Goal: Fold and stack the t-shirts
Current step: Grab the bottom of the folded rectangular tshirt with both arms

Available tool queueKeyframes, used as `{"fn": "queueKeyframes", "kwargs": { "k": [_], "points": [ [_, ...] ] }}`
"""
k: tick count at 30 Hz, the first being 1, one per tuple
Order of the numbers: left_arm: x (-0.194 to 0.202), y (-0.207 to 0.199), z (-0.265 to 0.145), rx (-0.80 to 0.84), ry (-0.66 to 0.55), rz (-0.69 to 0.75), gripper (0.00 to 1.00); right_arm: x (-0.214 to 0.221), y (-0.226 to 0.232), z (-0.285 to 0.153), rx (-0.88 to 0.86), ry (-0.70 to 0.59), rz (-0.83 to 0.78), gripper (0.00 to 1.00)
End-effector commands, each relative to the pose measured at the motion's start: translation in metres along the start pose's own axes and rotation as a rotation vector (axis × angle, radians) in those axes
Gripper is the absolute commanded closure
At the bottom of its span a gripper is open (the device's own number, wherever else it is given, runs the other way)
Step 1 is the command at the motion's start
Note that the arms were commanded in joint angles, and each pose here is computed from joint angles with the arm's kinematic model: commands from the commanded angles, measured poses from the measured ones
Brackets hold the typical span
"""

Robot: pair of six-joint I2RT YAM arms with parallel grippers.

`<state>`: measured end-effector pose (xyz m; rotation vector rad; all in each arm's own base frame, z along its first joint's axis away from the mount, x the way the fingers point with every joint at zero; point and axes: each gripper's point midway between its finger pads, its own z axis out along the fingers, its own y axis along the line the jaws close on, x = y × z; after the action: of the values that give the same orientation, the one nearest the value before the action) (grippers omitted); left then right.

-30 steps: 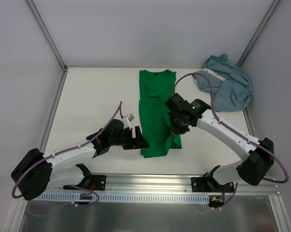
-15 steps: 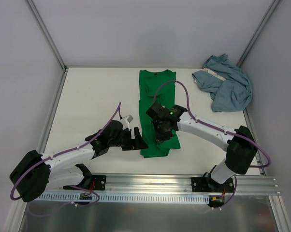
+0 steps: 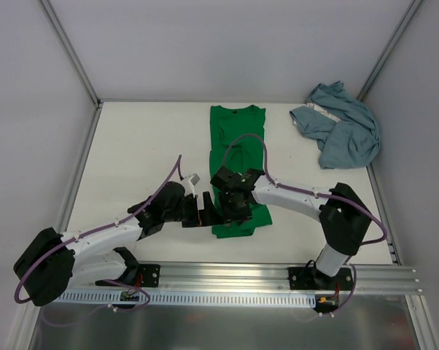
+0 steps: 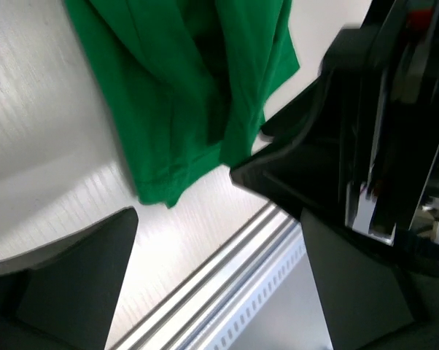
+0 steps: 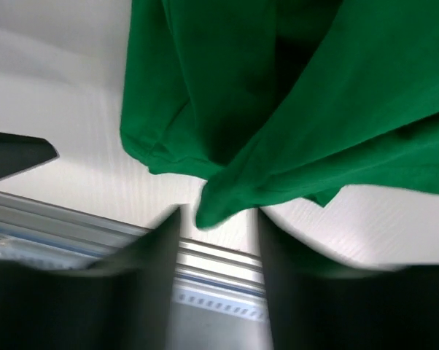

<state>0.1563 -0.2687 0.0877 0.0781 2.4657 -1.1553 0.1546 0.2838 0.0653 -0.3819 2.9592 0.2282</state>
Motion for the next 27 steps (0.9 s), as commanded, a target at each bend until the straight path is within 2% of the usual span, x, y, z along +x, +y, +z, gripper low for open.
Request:
{"fn": "queueKeyframes", "kwargs": {
  "k": [1, 2, 4, 5, 6, 9, 12, 21, 27],
  "points": [
    [0.002, 0.001, -0.001, 0.0, -0.012, 0.014, 0.01, 0.003, 0.005, 0.006, 0.0, -0.012, 0.001, 0.4],
    [0.002, 0.001, -0.001, 0.005, -0.016, 0.018, 0.01, 0.003, 0.006, 0.004, -0.002, -0.03, -0.008, 0.2],
    [0.001, 0.002, -0.002, 0.012, -0.028, 0.025, 0.01, -0.004, 0.005, -0.008, -0.003, -0.084, -0.009, 0.1],
    [-0.002, -0.001, -0.003, 0.028, -0.05, 0.033, 0.01, -0.005, -0.001, -0.015, 0.016, -0.102, -0.008, 0.02],
    [-0.001, 0.001, -0.004, 0.027, -0.053, 0.036, 0.01, -0.009, -0.006, -0.022, 0.033, -0.131, -0.004, 0.01],
    [-0.003, 0.002, -0.006, 0.032, -0.077, 0.053, 0.01, -0.023, -0.038, -0.05, 0.099, -0.249, 0.031, 0.01],
    [-0.003, 0.004, -0.004, 0.029, -0.08, 0.067, 0.02, -0.019, -0.068, -0.057, 0.1, -0.291, 0.088, 0.0],
    [-0.001, 0.017, 0.011, 0.025, -0.089, 0.08, 0.01, 0.003, -0.122, -0.022, 0.054, -0.321, 0.246, 0.01],
    [0.004, 0.022, 0.023, 0.036, -0.07, 0.062, 0.01, 0.0, -0.122, 0.001, -0.009, -0.303, 0.287, 0.0]
  ]
}}
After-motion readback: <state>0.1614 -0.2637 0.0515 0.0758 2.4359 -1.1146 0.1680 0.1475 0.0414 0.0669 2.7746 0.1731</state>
